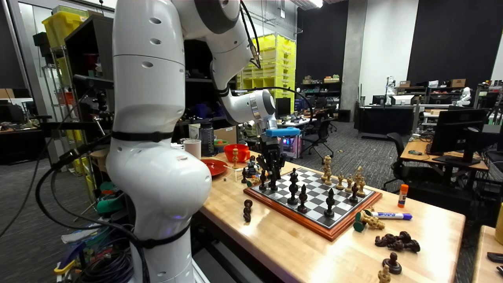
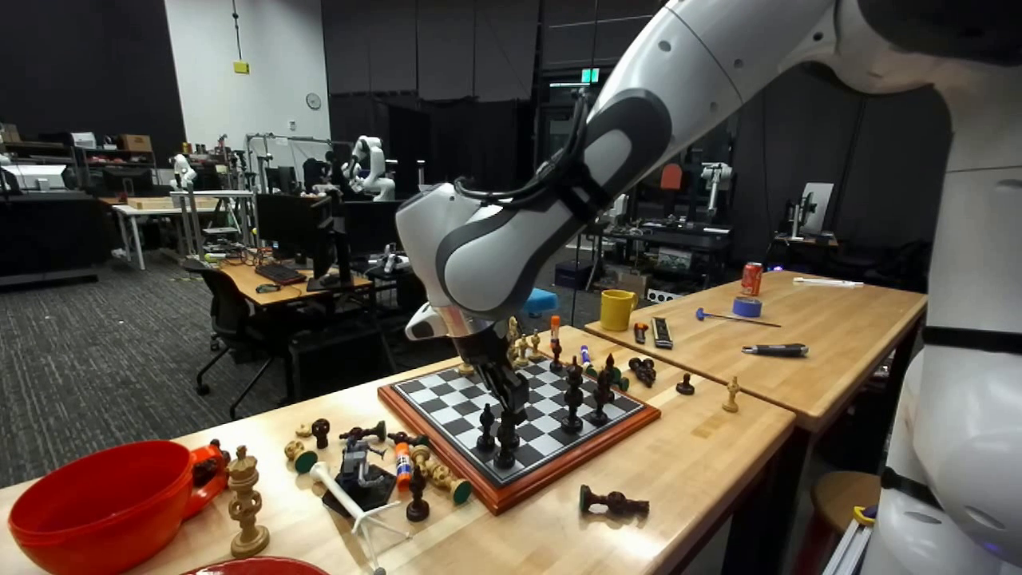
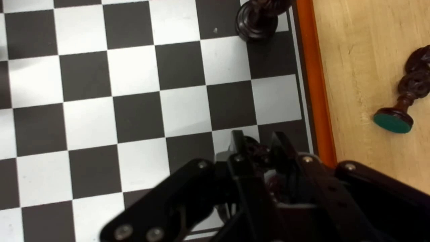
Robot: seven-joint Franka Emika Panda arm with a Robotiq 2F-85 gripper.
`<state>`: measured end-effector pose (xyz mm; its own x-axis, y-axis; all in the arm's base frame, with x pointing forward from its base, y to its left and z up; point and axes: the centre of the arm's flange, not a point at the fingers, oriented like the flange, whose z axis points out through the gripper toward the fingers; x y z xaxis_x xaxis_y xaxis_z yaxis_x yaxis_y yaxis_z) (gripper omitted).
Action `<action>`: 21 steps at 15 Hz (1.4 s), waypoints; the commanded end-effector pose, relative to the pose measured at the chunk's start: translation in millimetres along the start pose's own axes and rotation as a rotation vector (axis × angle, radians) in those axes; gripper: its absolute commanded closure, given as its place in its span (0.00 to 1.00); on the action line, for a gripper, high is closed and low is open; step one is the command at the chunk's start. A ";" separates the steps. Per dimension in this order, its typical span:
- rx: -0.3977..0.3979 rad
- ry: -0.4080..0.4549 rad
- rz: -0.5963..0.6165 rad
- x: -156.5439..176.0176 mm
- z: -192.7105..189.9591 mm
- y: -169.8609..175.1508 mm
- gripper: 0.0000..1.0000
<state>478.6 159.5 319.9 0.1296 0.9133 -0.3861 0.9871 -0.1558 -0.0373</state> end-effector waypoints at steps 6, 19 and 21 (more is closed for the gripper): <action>-0.045 -0.029 -0.016 0.7 -5.6 3.6 0.94; -0.035 -0.027 -0.017 4.3 -2.3 4.1 0.50; -0.039 -0.026 -0.017 4.2 -3.7 3.4 0.40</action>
<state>481.7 159.3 318.1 0.1106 0.9068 -0.4068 0.9908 -0.1327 -0.0266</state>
